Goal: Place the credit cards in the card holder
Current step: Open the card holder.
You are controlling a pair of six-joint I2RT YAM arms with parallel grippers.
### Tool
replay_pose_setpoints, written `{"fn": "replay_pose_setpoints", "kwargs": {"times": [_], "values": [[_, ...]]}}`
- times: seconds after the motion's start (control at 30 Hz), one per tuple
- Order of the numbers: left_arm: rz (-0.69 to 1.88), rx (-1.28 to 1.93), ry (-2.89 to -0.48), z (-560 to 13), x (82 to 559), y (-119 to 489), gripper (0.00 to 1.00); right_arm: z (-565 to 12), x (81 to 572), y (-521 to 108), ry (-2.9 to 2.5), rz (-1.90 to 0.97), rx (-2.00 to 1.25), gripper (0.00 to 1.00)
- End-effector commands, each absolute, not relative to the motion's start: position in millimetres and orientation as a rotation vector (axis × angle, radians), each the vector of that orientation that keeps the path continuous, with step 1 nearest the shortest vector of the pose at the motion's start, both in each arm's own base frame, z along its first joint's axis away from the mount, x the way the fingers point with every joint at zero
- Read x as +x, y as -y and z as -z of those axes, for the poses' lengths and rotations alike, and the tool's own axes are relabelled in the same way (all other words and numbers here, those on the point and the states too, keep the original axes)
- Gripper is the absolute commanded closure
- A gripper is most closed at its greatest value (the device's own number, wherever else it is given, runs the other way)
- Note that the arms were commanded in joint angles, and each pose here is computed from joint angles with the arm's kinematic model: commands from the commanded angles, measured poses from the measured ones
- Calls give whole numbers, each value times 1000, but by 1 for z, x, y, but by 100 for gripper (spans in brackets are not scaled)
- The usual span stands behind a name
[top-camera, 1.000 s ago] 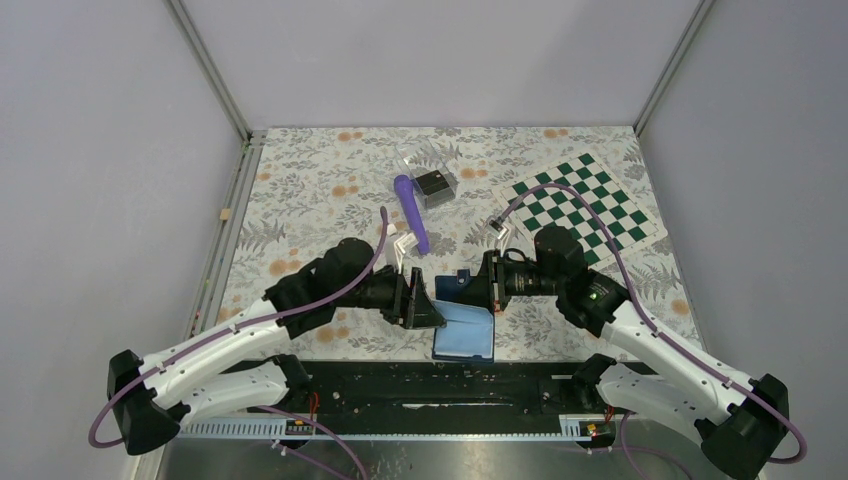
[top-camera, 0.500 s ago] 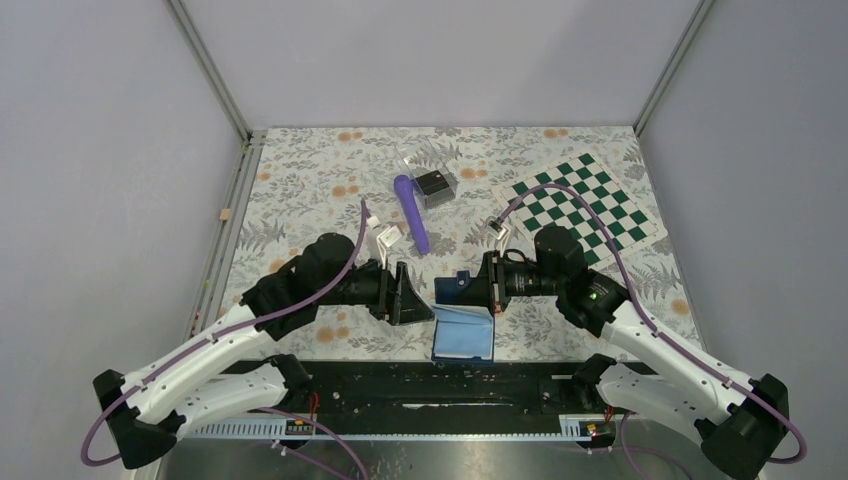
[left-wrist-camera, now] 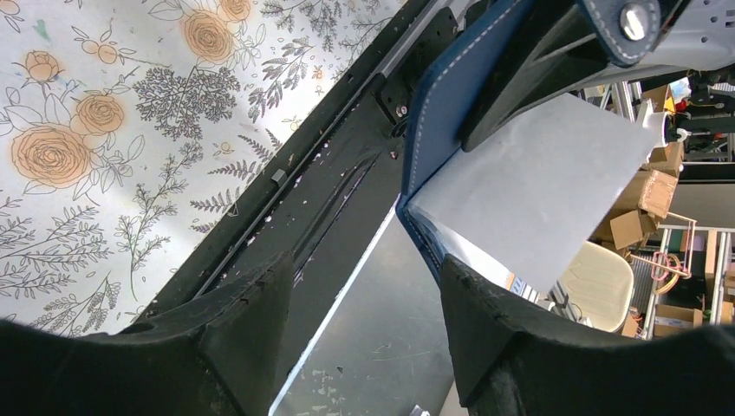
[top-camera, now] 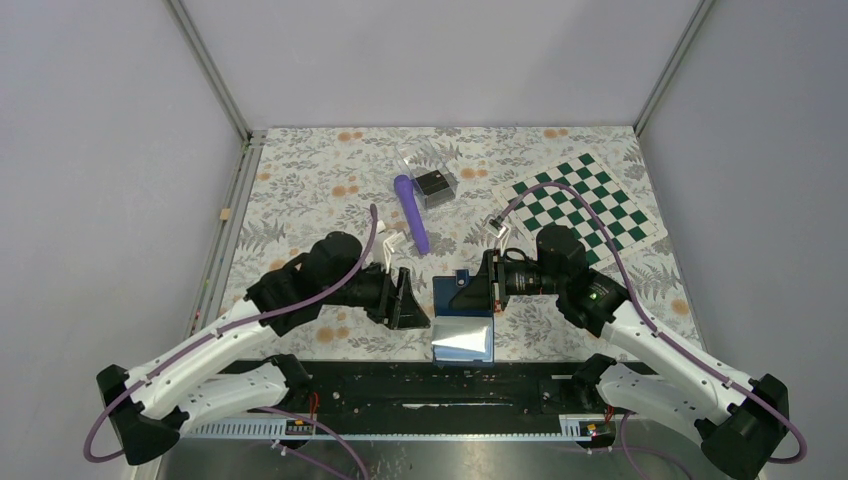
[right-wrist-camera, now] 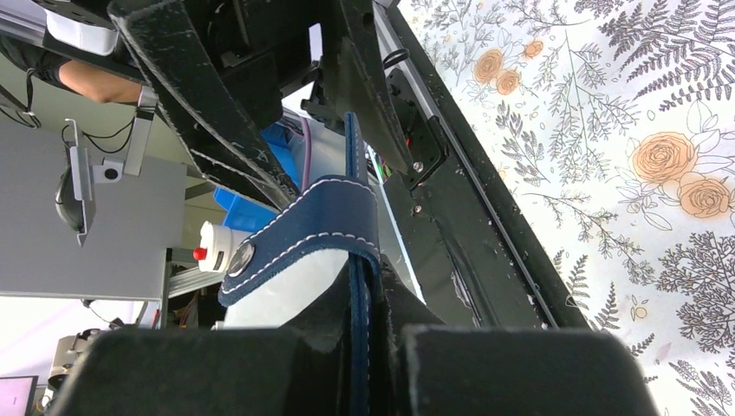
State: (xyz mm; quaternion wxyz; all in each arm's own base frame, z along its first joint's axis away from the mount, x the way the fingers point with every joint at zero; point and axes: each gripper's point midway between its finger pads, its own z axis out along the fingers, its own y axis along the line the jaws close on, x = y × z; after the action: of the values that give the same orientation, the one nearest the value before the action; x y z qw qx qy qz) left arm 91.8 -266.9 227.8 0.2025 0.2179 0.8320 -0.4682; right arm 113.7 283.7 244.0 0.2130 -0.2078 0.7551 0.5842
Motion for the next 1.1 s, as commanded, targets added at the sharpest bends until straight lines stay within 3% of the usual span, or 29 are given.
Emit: {"fn": "replay_pose_setpoints", "kwargs": {"times": [0.0, 0.47, 1.07], "values": [[1373, 648, -2267, -244, 91, 276, 38, -260, 112, -286, -2022, -1663, -609, 100], [1322, 660, -2333, -225, 90, 284, 42, -260, 112, -287, -2025, -1665, -608, 100], [1521, 633, -2148, -258, 86, 298, 42, -262, 109, -288, -2012, -1706, -622, 100]]}}
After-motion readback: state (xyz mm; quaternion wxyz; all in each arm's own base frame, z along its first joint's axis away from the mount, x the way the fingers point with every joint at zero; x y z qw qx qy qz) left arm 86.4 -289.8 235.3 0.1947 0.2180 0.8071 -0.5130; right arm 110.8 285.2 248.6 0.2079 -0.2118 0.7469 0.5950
